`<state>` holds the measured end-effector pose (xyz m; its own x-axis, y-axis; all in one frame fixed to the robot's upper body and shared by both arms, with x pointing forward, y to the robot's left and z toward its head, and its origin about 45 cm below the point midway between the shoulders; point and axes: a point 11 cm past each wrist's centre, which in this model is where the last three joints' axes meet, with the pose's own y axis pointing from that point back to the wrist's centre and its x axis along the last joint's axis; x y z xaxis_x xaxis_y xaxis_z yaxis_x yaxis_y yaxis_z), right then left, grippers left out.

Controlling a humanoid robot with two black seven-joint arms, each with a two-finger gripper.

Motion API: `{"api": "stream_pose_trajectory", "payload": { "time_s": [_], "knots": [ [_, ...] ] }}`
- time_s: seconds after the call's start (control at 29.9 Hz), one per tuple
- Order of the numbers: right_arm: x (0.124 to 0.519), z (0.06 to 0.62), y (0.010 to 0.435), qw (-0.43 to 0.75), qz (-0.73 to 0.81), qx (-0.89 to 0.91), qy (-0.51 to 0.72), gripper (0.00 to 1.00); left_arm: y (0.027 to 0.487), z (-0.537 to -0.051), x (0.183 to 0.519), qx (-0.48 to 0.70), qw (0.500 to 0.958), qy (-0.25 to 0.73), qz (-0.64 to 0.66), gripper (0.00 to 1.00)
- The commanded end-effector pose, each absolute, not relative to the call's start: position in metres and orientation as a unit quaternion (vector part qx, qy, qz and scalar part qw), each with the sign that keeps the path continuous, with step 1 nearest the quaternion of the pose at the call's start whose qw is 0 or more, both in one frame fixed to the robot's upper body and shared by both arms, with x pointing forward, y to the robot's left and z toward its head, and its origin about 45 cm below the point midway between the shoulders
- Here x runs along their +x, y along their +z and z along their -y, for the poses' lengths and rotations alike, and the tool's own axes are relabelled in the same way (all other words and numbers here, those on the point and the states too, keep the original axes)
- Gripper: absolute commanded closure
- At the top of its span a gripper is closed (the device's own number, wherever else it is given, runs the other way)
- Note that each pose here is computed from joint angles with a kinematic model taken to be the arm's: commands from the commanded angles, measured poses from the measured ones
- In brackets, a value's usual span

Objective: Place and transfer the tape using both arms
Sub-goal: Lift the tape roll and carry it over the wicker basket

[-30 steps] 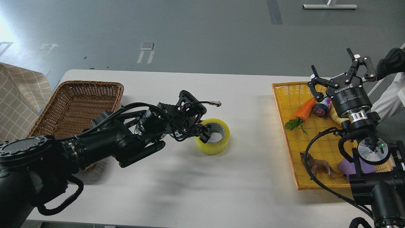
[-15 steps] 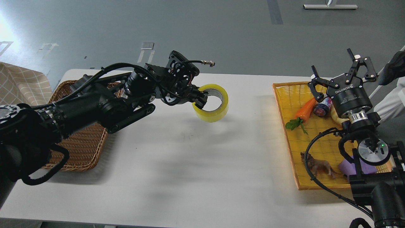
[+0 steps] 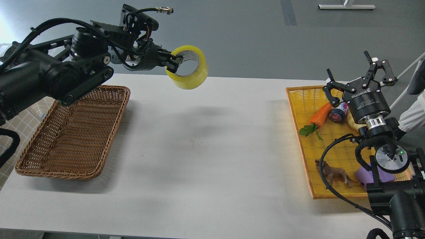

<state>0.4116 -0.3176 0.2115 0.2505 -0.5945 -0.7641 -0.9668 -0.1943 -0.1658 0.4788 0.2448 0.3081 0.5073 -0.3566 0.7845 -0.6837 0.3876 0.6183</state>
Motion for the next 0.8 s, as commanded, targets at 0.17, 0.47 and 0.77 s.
{"api": "stream_pose_trajectory", "payload": {
  "time_s": [0.17, 0.47, 0.77],
  "knots": [
    [0.415, 0.315, 0.217, 0.33, -0.538, -0.724, 0.279, 0.02, 0.318, -0.287, 0.474, 0.545, 0.682, 0.131, 0.47, 1.0],
    [0.415, 0.316, 0.217, 0.332, -0.539, -0.722, 0.279, 0.02, 0.333, -0.301, 0.476, 0.544, 0.68, 0.141, 0.472, 1.0],
    [0.418, 0.316, 0.222, 0.336, -0.537, -0.723, 0.275, 0.02, 0.32, -0.347, 0.474, 0.582, 0.668, 0.164, 0.435, 1.0]
  ]
}}
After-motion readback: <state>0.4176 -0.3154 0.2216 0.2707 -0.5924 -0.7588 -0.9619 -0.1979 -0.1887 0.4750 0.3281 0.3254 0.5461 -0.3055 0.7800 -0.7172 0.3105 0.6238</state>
